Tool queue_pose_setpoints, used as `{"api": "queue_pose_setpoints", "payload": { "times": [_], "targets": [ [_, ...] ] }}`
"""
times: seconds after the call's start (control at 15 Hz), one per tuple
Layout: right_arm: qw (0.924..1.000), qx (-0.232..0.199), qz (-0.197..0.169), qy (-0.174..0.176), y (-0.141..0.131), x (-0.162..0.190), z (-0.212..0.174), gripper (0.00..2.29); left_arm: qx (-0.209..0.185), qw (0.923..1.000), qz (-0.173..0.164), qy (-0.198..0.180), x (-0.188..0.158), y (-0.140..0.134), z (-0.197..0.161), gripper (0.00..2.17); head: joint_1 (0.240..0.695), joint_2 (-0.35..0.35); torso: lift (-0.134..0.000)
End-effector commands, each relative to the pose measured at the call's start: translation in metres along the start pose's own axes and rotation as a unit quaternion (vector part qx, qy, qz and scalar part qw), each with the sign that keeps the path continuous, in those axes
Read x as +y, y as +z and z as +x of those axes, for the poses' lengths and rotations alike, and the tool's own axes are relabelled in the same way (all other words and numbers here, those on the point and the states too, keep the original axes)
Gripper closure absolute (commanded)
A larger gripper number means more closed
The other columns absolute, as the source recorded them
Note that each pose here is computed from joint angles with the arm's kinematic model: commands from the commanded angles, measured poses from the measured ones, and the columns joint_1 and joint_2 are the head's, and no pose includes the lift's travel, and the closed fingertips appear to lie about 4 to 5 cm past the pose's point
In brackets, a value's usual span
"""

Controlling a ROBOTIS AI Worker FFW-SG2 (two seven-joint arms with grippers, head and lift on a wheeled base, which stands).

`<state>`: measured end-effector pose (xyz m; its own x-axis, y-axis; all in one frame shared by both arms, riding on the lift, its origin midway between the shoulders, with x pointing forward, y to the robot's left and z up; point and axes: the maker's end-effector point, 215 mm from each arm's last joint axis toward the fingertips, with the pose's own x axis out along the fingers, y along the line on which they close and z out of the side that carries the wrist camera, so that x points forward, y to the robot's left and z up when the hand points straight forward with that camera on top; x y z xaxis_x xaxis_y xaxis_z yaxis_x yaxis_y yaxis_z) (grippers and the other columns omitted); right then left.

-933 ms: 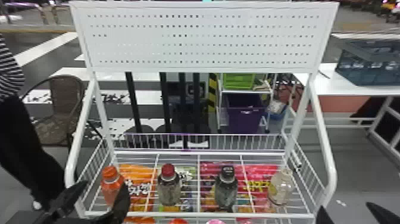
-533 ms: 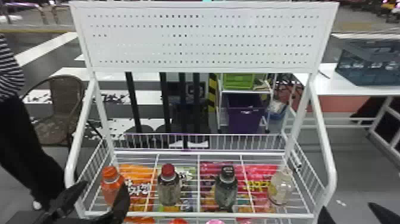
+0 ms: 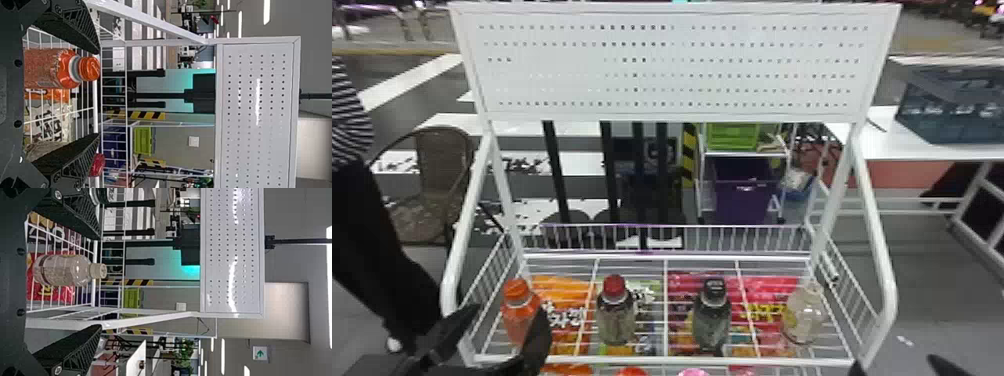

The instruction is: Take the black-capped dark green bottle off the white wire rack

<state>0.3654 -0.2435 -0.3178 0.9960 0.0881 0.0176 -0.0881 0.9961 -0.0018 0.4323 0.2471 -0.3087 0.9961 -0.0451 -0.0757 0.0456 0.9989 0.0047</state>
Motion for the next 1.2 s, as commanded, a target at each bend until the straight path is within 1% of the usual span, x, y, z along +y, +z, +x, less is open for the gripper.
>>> {"api": "queue_pose_setpoints", "payload": {
  "times": [0.0,0.13,0.27,0.4,0.6,0.73,0.8,0.87,0.93,1.0,1.13],
  "targets": [
    [0.9998,-0.006,0.013,0.011,-0.034,0.027,0.004,0.11,-0.002,1.0000,0.000,-0.002,-0.001,0.002,0.000,0.14,0.499,0.000,0.000],
    [0.9992,-0.029,0.024,0.017,-0.054,0.051,0.013,0.12,-0.001,1.0000,0.001,-0.002,-0.002,0.003,0.000,0.14,0.499,0.000,0.000],
    [0.9988,-0.013,0.034,0.031,-0.085,0.072,0.037,0.13,0.001,1.0000,0.000,-0.005,-0.005,0.001,0.000,0.14,0.499,0.000,0.000],
    [0.9986,-0.006,0.034,0.040,-0.101,0.092,0.059,0.13,0.004,1.0000,0.000,-0.007,-0.007,-0.001,0.000,0.14,0.499,0.000,0.000],
    [0.9980,-0.004,0.034,0.054,-0.111,0.114,0.089,0.13,0.008,0.9999,0.006,-0.004,-0.004,-0.004,-0.002,0.14,0.499,0.000,0.000],
    [0.9971,-0.009,0.030,0.069,-0.107,0.129,0.105,0.13,0.008,0.9999,0.006,-0.003,-0.002,-0.005,-0.003,0.14,0.499,0.000,0.000],
    [0.9966,-0.011,0.035,0.075,-0.102,0.138,0.114,0.13,0.009,0.9999,0.006,-0.003,-0.002,-0.006,-0.003,0.14,0.499,0.000,0.000],
    [0.9965,-0.013,0.034,0.076,-0.101,0.139,0.121,0.13,0.009,0.9999,0.006,-0.003,-0.003,-0.006,-0.003,0.14,0.499,0.000,0.000],
    [0.9966,-0.002,0.031,0.076,-0.106,0.140,0.130,0.13,0.008,0.9999,0.006,-0.003,-0.003,-0.005,-0.002,0.14,0.499,0.000,0.000],
    [0.9964,0.022,0.026,0.077,-0.119,0.140,0.137,0.13,0.008,0.9999,0.005,-0.003,-0.003,-0.005,-0.002,0.14,0.499,0.000,0.000],
    [0.9954,0.041,0.022,0.084,-0.126,0.146,0.147,0.13,0.009,0.9999,0.006,-0.003,-0.002,-0.006,-0.002,0.14,0.499,0.000,0.000]
  ]
}}
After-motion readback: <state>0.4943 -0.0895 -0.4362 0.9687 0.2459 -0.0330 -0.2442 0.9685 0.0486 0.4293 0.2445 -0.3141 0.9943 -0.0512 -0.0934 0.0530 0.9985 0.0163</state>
